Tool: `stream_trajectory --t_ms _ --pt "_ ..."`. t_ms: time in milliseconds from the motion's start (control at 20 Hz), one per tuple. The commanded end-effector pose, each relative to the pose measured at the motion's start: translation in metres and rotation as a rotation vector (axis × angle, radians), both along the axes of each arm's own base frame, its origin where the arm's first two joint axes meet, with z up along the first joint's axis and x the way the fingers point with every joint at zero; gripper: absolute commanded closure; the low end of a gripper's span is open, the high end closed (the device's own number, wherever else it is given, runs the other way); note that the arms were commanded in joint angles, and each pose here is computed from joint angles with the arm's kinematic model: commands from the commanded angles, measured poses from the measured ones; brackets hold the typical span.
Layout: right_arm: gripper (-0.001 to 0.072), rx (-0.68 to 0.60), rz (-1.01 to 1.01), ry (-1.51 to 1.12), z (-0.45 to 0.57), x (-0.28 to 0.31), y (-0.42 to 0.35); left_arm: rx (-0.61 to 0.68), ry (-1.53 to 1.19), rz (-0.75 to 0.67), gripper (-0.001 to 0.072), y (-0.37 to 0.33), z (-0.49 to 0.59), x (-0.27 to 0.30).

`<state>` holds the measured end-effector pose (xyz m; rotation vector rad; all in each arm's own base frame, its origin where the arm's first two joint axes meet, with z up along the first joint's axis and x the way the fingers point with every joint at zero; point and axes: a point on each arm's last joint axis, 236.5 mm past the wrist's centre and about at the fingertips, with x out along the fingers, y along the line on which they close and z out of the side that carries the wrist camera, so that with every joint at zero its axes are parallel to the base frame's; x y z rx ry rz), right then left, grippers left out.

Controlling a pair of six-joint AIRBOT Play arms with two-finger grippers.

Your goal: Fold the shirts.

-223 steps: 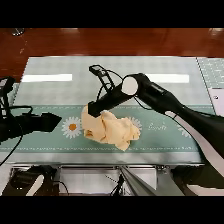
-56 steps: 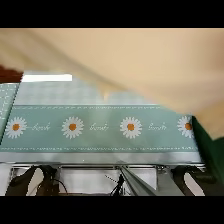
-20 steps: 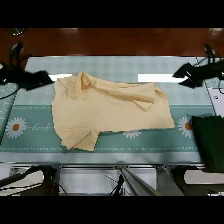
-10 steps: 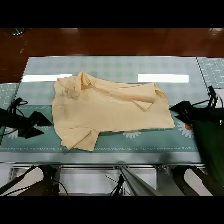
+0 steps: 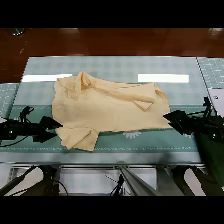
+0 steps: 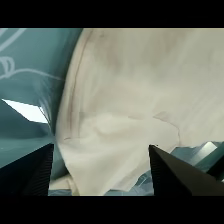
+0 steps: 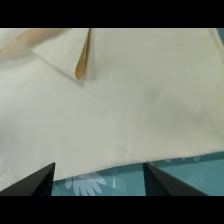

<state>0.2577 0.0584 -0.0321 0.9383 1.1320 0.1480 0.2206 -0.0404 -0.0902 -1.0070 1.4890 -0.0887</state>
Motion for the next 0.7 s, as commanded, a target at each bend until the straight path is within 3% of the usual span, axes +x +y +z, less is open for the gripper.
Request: stream_trajectory --t_ms 0,100,200,250,350,550,650 --pt "0.0083 0.005 -0.001 -0.002 0.0 -0.001 0.001 0.03 -0.057 -0.028 0.0007 -0.011 -0.008 0.009" --pt "0.0083 0.011 -0.006 0.004 0.0 -0.001 0.002 0.063 -0.085 -0.046 0.0054 -0.016 -0.012 0.016" --pt "0.0083 0.016 -0.006 0.009 0.0 -0.002 0.003 0.073 -0.109 -0.03 0.0353 -0.017 -0.012 0.024" --pt "0.0083 0.017 -0.007 0.011 0.0 -0.002 0.003 0.069 -0.111 -0.026 0.0699 -0.017 -0.011 0.025" --pt "0.0083 -0.004 -0.034 0.005 -0.001 0.001 -0.007 0.056 -0.135 -0.044 0.0691 -0.02 -0.008 0.027" --pt "0.0083 -0.168 -0.172 0.132 -0.023 -0.015 -0.077 0.04 -0.137 -0.057 0.0691 -0.023 -0.005 0.026" --pt "0.0083 -0.137 -0.167 0.211 -0.035 -0.027 -0.077 0.04 -0.137 -0.057 0.0691 -0.024 -0.005 0.026"
